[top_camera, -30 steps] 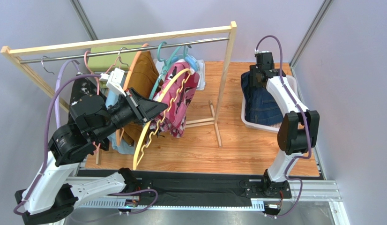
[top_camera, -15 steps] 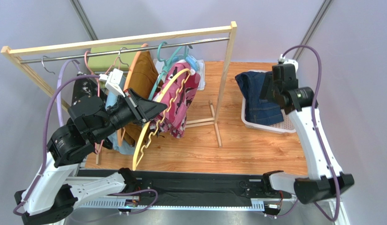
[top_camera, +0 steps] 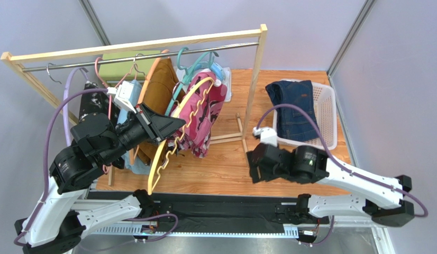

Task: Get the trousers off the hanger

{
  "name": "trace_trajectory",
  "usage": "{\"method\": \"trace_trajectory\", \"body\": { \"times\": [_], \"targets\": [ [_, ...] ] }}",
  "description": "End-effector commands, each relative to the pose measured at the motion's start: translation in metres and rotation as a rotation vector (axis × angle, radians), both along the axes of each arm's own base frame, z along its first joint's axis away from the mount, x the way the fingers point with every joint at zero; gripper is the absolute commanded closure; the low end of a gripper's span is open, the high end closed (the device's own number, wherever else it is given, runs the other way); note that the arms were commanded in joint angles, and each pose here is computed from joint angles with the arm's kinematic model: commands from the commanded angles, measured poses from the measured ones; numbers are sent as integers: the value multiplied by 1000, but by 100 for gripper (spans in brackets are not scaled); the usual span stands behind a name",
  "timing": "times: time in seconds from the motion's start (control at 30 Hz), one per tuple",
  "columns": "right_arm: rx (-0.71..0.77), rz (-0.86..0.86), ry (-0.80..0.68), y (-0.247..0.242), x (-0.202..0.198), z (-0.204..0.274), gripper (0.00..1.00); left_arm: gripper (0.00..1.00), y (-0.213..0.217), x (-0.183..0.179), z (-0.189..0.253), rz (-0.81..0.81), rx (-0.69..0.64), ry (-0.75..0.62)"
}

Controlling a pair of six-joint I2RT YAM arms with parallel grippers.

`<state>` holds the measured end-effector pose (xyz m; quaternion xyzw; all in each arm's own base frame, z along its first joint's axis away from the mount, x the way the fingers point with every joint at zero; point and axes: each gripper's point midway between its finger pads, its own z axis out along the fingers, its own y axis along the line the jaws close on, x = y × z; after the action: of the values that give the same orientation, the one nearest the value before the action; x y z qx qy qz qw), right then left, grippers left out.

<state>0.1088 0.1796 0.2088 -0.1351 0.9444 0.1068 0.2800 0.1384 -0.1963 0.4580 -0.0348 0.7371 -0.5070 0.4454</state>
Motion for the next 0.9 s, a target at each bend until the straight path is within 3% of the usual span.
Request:
{"method": "trace_trajectory", "body": {
  "times": [0.0, 0.2, 0.33, 0.47, 0.63, 0.87],
  "targets": [
    [267, 111, 32, 76, -53, 21, 32, 100, 4, 3, 20, 23, -56, -64],
    [589, 311, -36, 170, -103, 95, 32, 100, 8, 8, 14, 62, -73, -58],
    [611, 459, -283, 201, -104, 151, 31, 100, 11, 8, 14, 79, -122, -44],
    [678, 470, -434, 214, -91, 187, 29, 100, 14, 0, 23, 63, -185, -44],
    [919, 507, -443, 229, -105, 248, 32, 100, 17, -1, 32, 67, -219, -71],
    [1007, 465, -416, 230, -88, 275, 39, 100, 16, -5, 34, 47, -235, -69]
  ]
}}
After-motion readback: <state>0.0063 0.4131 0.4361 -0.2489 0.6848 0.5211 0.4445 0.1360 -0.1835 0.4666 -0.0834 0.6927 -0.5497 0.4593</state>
